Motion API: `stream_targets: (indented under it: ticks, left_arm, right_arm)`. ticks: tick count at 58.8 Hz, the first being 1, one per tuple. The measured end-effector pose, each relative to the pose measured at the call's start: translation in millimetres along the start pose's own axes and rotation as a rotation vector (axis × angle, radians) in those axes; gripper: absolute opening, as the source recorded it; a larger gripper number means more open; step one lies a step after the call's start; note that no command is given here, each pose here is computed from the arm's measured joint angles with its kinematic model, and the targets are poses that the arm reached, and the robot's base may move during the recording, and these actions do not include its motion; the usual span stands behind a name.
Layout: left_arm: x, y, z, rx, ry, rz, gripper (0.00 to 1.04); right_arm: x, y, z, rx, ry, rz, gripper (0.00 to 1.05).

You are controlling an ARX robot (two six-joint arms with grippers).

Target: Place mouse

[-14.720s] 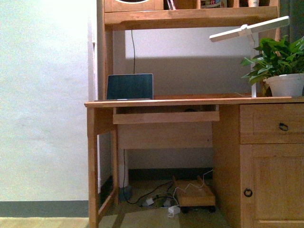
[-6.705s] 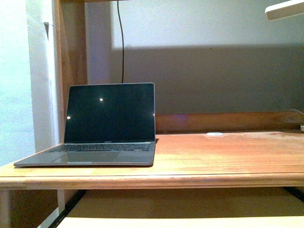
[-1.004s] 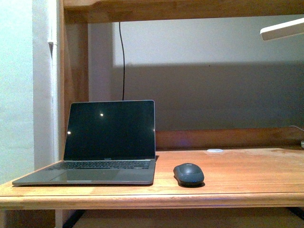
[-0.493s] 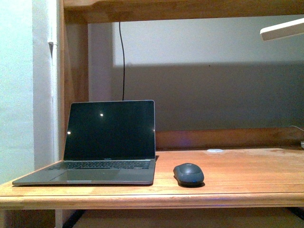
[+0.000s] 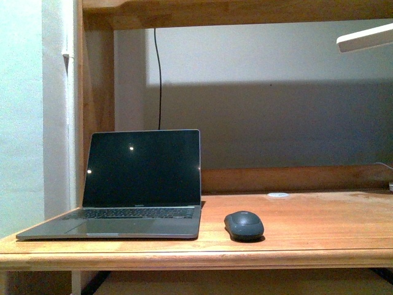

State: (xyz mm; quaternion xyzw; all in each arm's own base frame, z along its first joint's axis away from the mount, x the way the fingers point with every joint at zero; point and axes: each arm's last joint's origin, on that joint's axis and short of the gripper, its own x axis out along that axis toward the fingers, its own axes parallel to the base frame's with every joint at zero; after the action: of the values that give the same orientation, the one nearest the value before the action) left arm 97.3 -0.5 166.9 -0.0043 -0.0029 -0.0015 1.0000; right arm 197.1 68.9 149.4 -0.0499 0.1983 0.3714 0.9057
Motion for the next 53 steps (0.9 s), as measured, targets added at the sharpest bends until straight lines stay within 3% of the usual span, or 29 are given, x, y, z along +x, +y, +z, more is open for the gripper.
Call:
stream_targets:
  ticks: [26, 53]
  left_arm:
    - [0.0, 0.0, 0.0, 0.0, 0.0, 0.0, 0.97]
    - [0.0, 0.0, 0.0, 0.0, 0.0, 0.0, 0.97]
  right_arm:
    - [90.9, 10.5, 44.2, -0.014, -0.018, -0.018, 0.97]
    - [161.3, -11.0, 74.1, 0.084, -0.077, -0.19, 0.97]
